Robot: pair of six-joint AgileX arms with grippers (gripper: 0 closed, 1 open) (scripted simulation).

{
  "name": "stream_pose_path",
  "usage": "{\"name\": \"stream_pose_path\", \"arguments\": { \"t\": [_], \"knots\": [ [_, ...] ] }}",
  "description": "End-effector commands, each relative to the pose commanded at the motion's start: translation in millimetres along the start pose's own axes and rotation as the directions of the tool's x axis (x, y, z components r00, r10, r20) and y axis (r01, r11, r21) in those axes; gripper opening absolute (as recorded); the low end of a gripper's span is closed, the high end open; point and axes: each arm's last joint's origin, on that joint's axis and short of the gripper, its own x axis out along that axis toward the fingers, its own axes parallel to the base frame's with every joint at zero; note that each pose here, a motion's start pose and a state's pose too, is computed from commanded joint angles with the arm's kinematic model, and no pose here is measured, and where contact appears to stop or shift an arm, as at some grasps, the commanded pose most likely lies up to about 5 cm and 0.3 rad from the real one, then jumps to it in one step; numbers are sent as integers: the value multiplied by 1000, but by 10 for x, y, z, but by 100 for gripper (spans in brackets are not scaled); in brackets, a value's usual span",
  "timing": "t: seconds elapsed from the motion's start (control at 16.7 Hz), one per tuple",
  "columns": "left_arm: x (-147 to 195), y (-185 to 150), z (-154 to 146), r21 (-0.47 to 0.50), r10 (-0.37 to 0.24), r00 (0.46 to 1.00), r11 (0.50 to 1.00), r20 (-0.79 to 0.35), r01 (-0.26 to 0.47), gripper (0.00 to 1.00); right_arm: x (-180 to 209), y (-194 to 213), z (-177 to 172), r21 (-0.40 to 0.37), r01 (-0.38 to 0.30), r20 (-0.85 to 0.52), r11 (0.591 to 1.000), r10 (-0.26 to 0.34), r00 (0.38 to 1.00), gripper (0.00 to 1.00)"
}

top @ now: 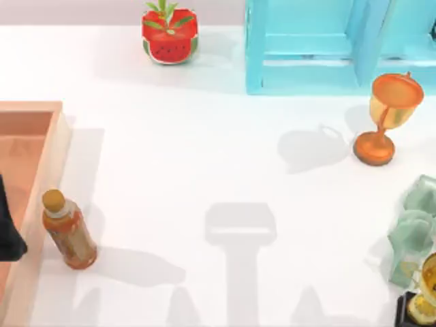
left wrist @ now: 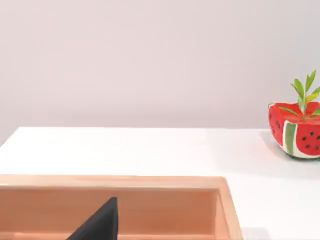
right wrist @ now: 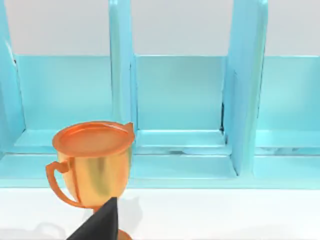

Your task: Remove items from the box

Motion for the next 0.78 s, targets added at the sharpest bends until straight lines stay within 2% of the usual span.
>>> {"name": "stream_pose_path", "arguments": {
  "t": [0.24,0.48,0.66,0.78],
  "knots": [
    [1,13,53,12,12,999,1000,-33,-11,100,0,0,0,0,0,0,1000,0,1000,100],
    [50,77,323,70,66,973,996,-221,-51,100,0,0,0,0,0,0,1000,0,1000,100],
    [208,157,561,112,106,887,992,-449,-61,100,0,0,0,0,0,0,1000,0,1000,100],
    [393,234,680,128,120,781,990,-612,-53,100,0,0,0,0,0,0,1000,0,1000,100]
  ]
}}
